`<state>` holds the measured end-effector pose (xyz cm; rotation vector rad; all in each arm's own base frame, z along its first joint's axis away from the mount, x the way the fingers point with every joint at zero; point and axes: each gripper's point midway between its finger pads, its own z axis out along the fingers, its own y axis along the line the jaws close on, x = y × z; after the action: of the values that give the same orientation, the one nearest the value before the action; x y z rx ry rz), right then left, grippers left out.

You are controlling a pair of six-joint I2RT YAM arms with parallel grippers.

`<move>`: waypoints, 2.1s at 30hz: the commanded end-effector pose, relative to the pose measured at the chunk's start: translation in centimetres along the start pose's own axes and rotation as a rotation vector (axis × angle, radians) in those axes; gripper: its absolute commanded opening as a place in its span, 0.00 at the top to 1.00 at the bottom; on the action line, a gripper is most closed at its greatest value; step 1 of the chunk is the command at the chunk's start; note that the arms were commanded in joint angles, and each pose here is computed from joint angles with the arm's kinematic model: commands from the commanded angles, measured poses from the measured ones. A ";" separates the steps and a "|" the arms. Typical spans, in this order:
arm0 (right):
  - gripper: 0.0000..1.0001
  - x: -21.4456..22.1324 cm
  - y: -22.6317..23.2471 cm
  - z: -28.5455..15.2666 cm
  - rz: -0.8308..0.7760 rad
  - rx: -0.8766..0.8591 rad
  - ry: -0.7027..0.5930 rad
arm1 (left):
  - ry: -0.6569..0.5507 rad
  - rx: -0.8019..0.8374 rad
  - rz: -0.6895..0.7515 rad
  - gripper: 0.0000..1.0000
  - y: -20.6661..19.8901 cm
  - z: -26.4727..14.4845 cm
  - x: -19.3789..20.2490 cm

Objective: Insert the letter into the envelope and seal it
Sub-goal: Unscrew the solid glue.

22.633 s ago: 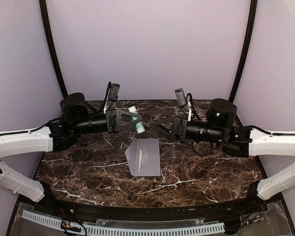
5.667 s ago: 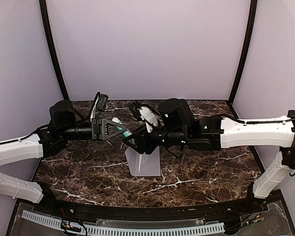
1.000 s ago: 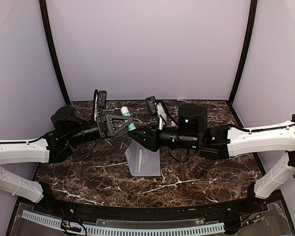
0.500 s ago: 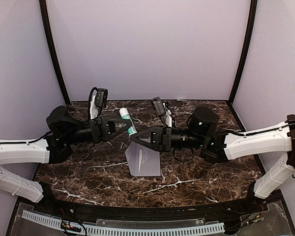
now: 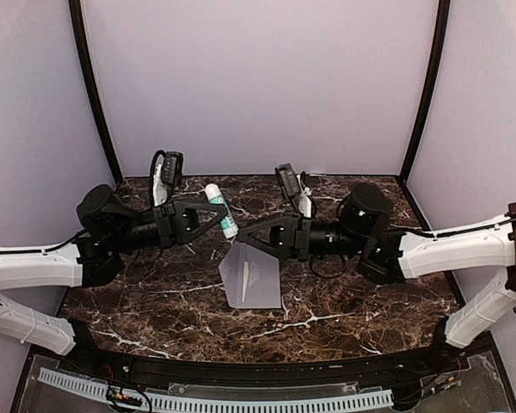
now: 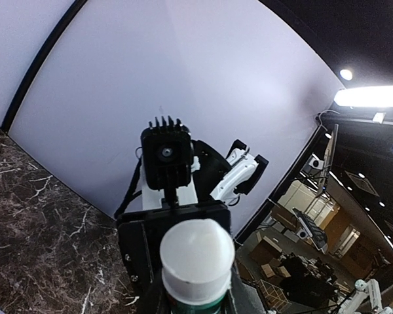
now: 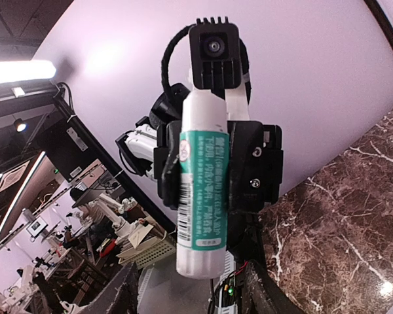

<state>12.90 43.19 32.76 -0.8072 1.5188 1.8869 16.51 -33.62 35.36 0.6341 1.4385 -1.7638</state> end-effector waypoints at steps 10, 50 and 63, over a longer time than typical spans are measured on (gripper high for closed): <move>0.44 -0.4 -7.4 -3.8 -0.177 0.653 0.039 | 0.003 -0.410 -0.088 1.00 7.4 -0.8 0.1; 0.94 -1.9 -3.9 -0.2 -0.149 0.329 -0.043 | 0.103 -0.225 -0.045 1.00 5.0 0.8 1.4; 0.95 -0.6 1.6 -0.1 -0.076 -0.116 -0.001 | 0.173 0.064 0.039 1.00 -0.9 0.6 2.1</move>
<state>13.68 43.60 30.68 -0.8489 1.5766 1.8076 17.06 -35.07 33.62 0.7303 1.5724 -1.7137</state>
